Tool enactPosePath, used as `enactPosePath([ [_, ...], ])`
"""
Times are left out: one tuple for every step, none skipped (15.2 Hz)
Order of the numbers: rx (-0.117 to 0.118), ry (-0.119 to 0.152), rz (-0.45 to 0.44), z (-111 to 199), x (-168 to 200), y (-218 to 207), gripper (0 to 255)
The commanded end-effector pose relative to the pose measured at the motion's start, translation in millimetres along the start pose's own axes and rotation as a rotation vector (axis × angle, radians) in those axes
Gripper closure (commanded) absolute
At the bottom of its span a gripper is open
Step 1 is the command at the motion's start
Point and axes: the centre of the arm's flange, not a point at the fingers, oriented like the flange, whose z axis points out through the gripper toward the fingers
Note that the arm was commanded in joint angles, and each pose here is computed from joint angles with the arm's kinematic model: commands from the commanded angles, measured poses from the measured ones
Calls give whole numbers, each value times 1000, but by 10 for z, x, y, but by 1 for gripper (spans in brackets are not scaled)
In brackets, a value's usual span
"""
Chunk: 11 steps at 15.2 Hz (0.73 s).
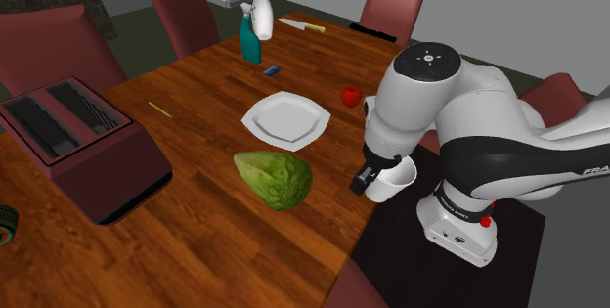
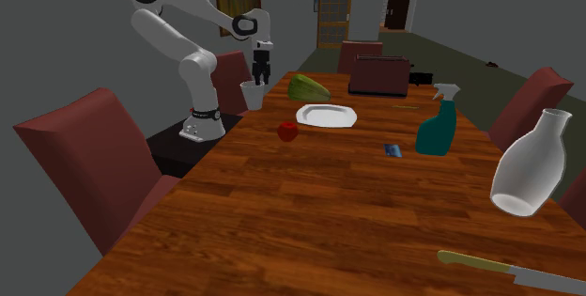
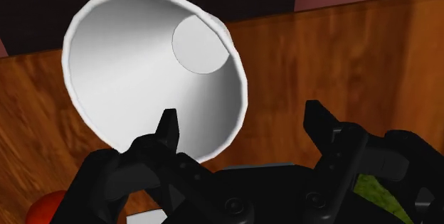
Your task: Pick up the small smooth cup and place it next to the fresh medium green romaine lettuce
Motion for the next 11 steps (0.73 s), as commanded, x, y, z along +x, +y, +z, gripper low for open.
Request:
enactPosePath([
  [-1,-1,0,-202,0,1,0],
  [-1,-1,0,-334,0,1,0],
  [-1,-1,0,-438,0,1,0],
  [-1,-1,0,-438,0,1,0],
  [-1,-1,0,-438,0,1,0],
  [-1,-1,0,-438,0,1,0],
  [-1,-1,0,-438,0,1,0],
  [-1,-1,0,-438,0,1,0],
  [-1,-1,0,-438,0,1,0],
  [-1,-1,0,-438,0,1,0],
  [-1,-1,0,-438,0,1,0],
])
